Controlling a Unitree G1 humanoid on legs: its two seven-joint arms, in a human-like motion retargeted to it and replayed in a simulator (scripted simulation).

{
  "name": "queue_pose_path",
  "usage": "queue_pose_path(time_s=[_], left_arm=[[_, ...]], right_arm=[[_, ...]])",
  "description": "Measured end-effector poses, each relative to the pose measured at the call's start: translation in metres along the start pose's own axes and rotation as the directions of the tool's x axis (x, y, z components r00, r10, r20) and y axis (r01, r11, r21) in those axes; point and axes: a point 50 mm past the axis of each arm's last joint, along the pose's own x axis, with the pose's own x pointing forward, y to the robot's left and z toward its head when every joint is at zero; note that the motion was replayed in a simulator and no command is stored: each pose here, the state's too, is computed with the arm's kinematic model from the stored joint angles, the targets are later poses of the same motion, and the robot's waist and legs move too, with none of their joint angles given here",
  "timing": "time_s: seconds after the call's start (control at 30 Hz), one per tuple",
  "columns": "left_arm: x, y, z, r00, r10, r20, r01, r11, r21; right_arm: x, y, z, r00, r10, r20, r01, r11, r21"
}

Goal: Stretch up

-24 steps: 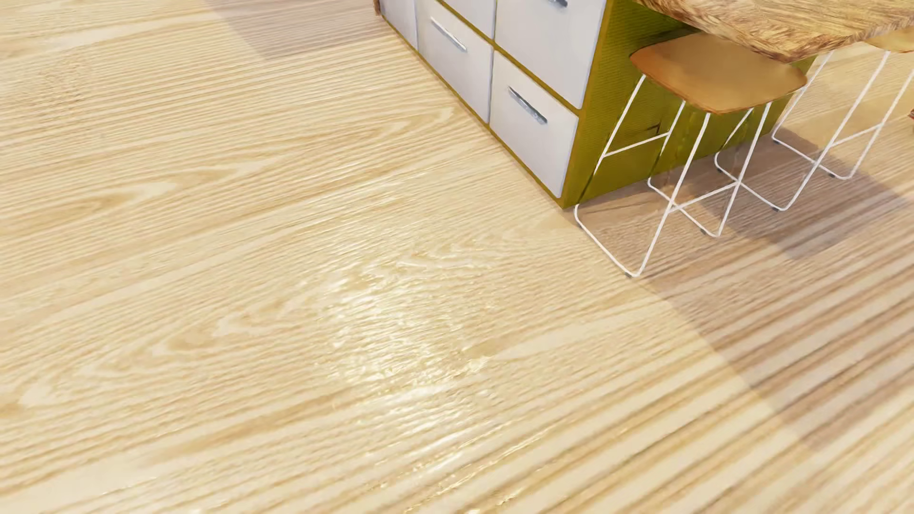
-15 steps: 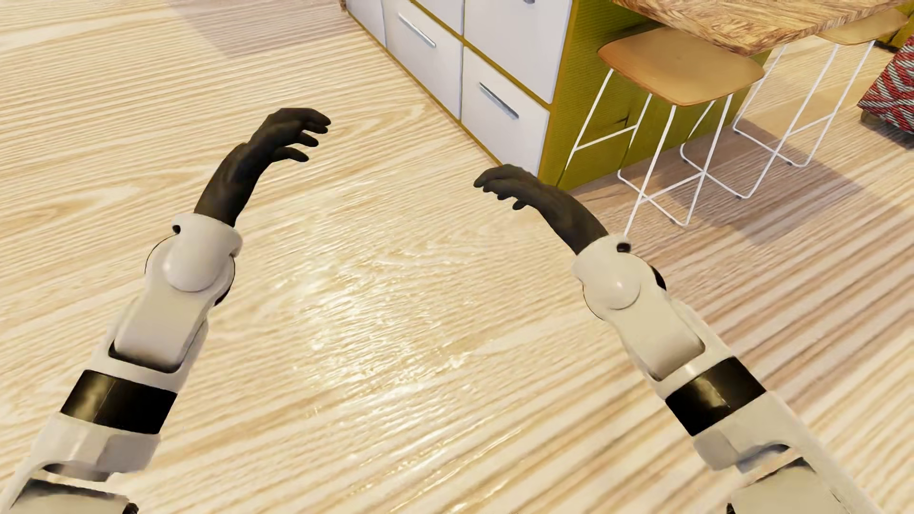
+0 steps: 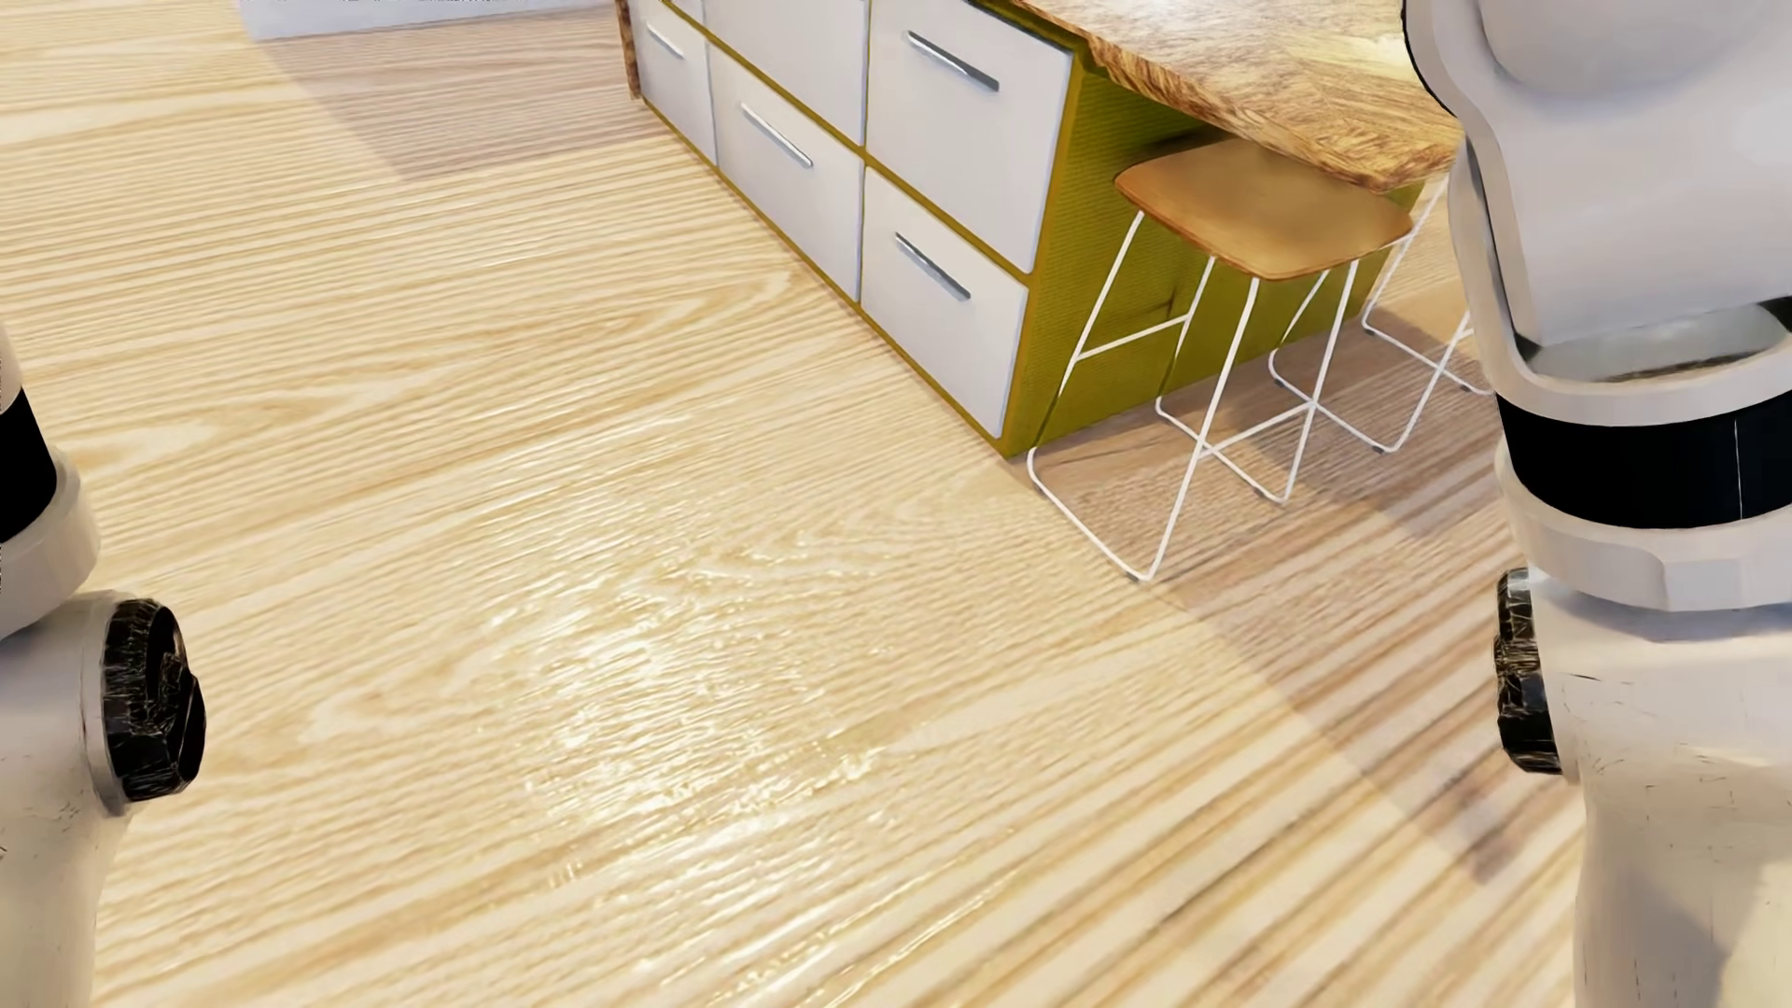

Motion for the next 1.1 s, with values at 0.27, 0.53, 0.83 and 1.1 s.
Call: queue_pose_path(time_s=[0.27, 0.53, 0.83, 1.1], left_arm=[[-0.003, -0.002, -0.014, 0.998, -0.012, -0.064, 0.012, 1.000, 0.001], [-0.004, -0.003, -0.019, 0.996, -0.017, -0.084, 0.017, 1.000, 0.000], [-0.004, 0.001, -0.020, 0.996, -0.003, -0.088, 0.004, 1.000, 0.007], [-0.006, 0.001, -0.023, 0.995, -0.006, -0.104, 0.007, 1.000, 0.009]], right_arm=[[-0.005, 0.004, -0.012, 0.998, 0.015, -0.056, -0.015, 1.000, 0.005], [-0.007, 0.005, -0.016, 0.997, 0.016, -0.071, -0.016, 1.000, 0.007], [-0.009, 0.005, -0.020, 0.996, 0.013, -0.091, -0.012, 1.000, 0.012], [-0.010, 0.006, -0.022, 0.995, 0.019, -0.100, -0.018, 1.000, 0.012]])
